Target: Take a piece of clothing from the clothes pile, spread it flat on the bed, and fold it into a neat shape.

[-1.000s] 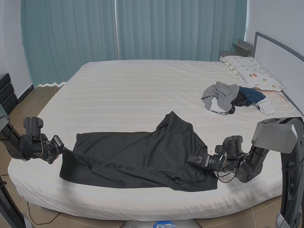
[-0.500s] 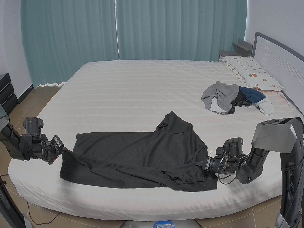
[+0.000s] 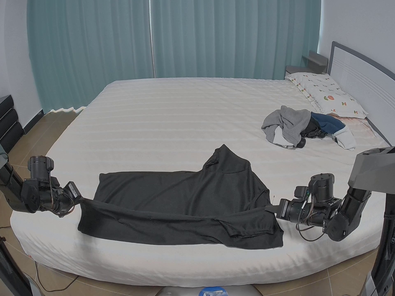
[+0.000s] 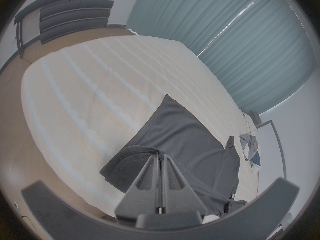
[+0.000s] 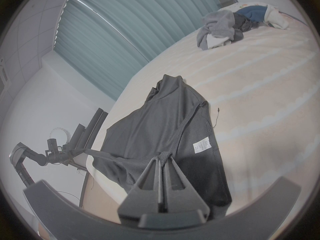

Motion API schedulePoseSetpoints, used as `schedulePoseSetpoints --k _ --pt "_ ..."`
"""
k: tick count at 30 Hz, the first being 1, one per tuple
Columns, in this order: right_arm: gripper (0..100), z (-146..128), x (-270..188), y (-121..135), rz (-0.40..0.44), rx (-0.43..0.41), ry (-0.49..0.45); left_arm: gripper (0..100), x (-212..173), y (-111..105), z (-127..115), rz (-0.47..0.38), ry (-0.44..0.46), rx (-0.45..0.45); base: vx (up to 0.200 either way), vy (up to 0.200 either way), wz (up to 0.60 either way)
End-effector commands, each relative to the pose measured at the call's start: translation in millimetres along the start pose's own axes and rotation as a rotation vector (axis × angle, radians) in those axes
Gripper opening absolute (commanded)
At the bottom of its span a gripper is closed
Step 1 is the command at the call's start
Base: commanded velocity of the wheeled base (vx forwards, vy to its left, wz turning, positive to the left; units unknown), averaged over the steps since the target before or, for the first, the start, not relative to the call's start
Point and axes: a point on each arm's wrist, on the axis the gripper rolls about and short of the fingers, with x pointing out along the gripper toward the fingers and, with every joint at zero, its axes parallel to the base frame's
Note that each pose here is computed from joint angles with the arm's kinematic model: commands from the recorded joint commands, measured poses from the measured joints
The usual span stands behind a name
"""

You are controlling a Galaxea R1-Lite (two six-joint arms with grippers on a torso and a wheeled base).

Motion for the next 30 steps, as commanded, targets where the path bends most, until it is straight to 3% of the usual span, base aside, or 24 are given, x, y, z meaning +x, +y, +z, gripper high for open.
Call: schedulePoseSetpoints --k 1,17,24,30 --pt "0 6.1 -36.1 14.3 0.028 -0.018 -0.063 0 -14.9 -2.9 -0.8 0.006 -0.041 0.039 0.000 0.000 0.00" --pt "0 -7.7 -94.5 29.6 0.058 -0.040 -0.113 0 -44.1 -0.7 -15.5 0.010 -0.056 0.064 0.000 0.000 0.00" --pt "0 -21.4 -105.1 29.2 0.042 -0.043 -0.071 0 -53.8 8.8 -26.5 0.112 -0.040 0.135 0.000 0.000 0.00" --pt "0 -25.6 -110.2 28.6 0.035 -0.042 -0.062 0 -66.6 10.4 -33.9 0.120 -0.049 0.182 0.000 0.000 0.00"
